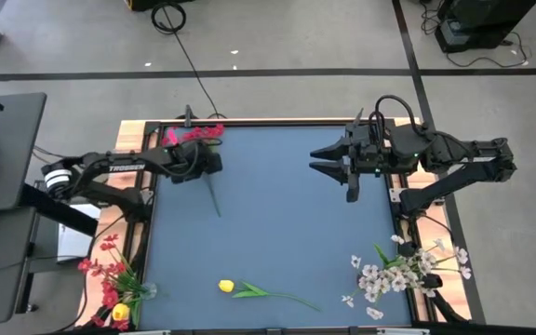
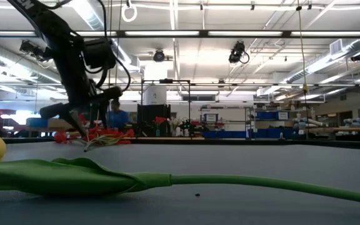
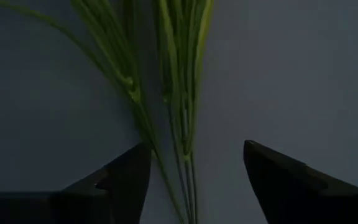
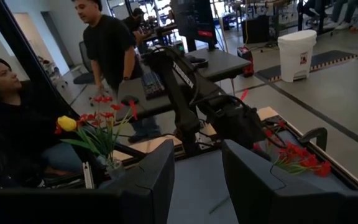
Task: Sort flowers into vase by color
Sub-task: Put the red flowers into the transparent vase
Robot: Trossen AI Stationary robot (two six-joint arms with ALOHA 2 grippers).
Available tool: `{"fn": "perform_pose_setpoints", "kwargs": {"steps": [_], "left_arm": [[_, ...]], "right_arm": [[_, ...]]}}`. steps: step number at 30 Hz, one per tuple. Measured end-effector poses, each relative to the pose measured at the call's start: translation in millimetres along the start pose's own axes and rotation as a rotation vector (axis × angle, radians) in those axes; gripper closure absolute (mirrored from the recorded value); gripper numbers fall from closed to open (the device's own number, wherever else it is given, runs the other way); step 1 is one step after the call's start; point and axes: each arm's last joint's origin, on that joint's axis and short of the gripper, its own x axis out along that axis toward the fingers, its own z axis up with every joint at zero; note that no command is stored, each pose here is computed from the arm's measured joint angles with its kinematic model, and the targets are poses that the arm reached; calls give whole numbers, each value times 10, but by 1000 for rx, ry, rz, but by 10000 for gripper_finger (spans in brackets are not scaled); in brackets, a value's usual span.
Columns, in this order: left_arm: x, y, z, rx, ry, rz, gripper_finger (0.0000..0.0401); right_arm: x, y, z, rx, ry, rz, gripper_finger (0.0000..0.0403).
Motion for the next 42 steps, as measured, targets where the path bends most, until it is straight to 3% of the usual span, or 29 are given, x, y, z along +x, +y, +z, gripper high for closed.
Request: {"fn": "perform_pose_setpoints", "kwargs": {"steps": [6, 12, 17, 28, 35, 42], "left_arm": [[131, 29, -29, -32, 24, 70, 120], [264, 37, -16, -29, 31, 115, 140], [312, 46, -24, -10, 31, 135, 196], [332, 36, -12, -4, 8, 121, 372], [224, 2, -16, 8, 45, 45, 390], [-387, -170, -16, 222, 49, -177, 394]], "right_arm": [[0, 1, 5, 1, -5, 1, 259], [1, 1, 3, 1, -4, 1, 259], [0, 1, 4, 1, -4, 2, 259], [0, 1, 4, 1, -5, 1, 259], [0, 1, 4, 1, -4, 1, 259], [0, 1, 4, 1, -4, 2, 259]]}}
